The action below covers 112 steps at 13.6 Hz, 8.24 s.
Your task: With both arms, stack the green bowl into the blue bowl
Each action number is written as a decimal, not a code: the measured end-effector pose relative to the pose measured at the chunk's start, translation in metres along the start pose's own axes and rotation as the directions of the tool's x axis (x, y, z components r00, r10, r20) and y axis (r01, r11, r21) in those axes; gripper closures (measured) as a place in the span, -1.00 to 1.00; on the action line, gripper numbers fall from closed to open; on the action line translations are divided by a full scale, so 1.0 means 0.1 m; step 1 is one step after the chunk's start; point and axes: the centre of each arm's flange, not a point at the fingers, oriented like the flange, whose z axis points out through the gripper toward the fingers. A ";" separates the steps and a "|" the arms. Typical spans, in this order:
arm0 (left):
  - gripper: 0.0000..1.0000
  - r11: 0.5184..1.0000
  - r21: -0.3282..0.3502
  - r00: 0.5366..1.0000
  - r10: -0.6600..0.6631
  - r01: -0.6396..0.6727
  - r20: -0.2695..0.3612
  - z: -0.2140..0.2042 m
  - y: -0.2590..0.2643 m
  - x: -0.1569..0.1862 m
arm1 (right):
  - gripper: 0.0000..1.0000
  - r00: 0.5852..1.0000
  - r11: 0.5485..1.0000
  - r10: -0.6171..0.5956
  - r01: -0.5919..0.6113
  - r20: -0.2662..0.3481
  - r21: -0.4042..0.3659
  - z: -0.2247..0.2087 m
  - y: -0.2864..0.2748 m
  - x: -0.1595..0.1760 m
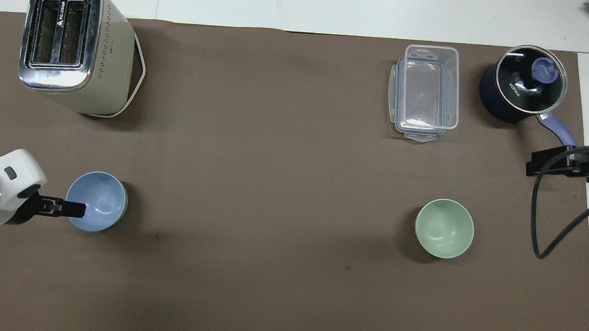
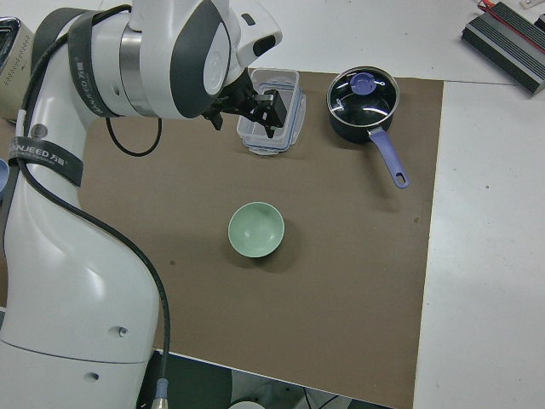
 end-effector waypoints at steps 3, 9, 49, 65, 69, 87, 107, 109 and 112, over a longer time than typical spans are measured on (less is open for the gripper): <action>-1.00 1.000 0.005 1.000 0.023 -0.023 -0.015 0.25 0.11 -0.07 | -1.00 1.000 1.000 0.000 0.000 0.000 0.000 0.00 0.00 0.00; -0.72 0.999 0.011 0.999 0.031 -0.031 -0.040 0.74 0.18 -0.29 | -1.00 1.000 1.000 0.000 0.000 0.000 0.000 0.00 0.00 0.00; -1.00 0.999 0.005 0.999 0.036 -0.036 -0.035 0.31 0.20 -0.06 | -1.00 1.000 1.000 0.000 0.000 -0.001 0.000 0.00 0.00 0.00; 0.98 0.999 -0.001 0.999 0.036 -0.036 -0.004 0.27 0.20 -0.07 | -1.00 1.000 1.000 0.000 0.000 0.000 0.000 0.00 0.00 0.00; 0.98 0.999 -0.026 1.000 0.020 -0.020 -0.005 -0.58 0.29 0.06 | -1.00 1.000 1.000 0.000 0.000 -0.001 0.000 0.00 0.00 0.00; -1.00 0.997 -0.049 0.997 -0.064 0.063 -0.031 -0.59 0.39 0.12 | -1.00 1.000 1.000 0.000 0.000 -0.001 0.000 0.00 0.00 0.00; -1.00 0.997 0.002 0.995 -0.076 0.077 -0.059 0.13 -0.60 -0.05 | -1.00 1.000 1.000 0.000 0.000 -0.001 0.000 0.00 0.00 0.00; -1.00 0.998 0.006 0.996 -0.067 0.067 -0.053 0.49 -0.56 -0.04 | -1.00 1.000 1.000 0.000 0.000 -0.001 0.000 0.00 0.00 0.00; -1.00 0.999 0.009 0.997 -0.051 0.051 -0.050 0.83 -0.48 -0.08 | -1.00 1.000 1.000 0.000 0.000 -0.001 0.000 0.00 0.00 0.00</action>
